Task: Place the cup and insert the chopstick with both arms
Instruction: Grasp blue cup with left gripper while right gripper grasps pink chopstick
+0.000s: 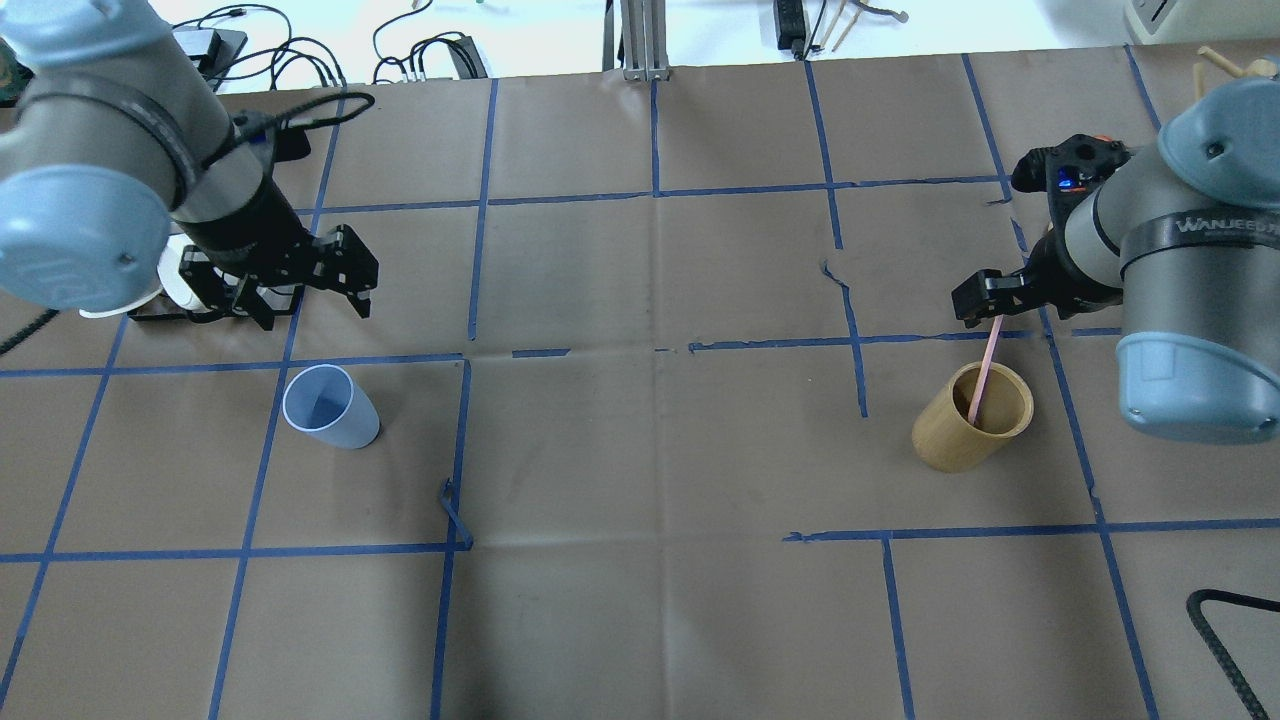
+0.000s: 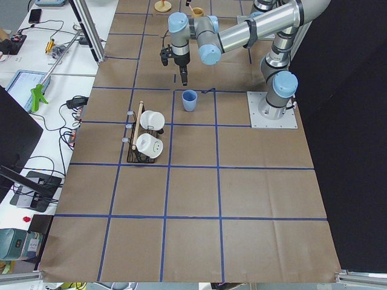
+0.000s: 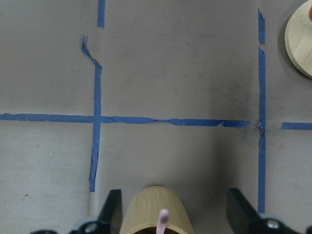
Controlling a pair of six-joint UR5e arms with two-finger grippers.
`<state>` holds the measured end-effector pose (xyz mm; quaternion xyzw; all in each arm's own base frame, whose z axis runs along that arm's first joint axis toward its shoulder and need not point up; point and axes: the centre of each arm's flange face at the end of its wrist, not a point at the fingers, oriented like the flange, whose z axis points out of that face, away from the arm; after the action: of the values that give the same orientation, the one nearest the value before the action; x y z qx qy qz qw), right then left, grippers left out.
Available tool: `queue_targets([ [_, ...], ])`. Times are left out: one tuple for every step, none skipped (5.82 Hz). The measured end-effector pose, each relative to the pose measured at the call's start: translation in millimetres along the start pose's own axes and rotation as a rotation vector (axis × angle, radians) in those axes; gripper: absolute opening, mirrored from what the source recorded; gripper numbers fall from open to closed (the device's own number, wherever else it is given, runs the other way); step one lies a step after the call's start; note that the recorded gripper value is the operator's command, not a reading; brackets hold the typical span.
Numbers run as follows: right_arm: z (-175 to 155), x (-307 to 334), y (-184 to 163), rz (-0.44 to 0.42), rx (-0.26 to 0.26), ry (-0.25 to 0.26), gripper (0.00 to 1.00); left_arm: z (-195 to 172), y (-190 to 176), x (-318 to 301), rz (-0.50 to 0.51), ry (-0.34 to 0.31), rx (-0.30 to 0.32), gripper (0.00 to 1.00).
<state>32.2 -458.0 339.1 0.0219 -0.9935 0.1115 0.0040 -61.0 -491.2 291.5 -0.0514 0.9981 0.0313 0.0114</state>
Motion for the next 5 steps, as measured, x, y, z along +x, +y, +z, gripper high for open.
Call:
queue_targets([
  [-0.2,-0.9,-0.4,0.0,0.004,-0.007,0.15,29.6,7.7,2.6,0.003,-0.002,-0.03,0.97],
  [-0.7,-1.1,-0.8,0.0,0.006,-0.009,0.11,47.9,14.8,3.0,0.001,-0.003,-0.063,0.48],
  [-2.9,-1.0,-1.6,0.0,0.011,-0.008,0.1,57.5,18.7,2.4,-0.001,-0.003,-0.083,0.19],
  [-9.3,-0.6,-5.2,-0.001,0.022,-0.004,0.1,60.4,19.5,1.7,-0.002,-0.003,-0.09,0.08],
  [-23.7,-1.4,-14.8,-0.007,0.033,-0.001,0.1,59.6,18.8,1.4,-0.001,-0.003,-0.087,0.04],
])
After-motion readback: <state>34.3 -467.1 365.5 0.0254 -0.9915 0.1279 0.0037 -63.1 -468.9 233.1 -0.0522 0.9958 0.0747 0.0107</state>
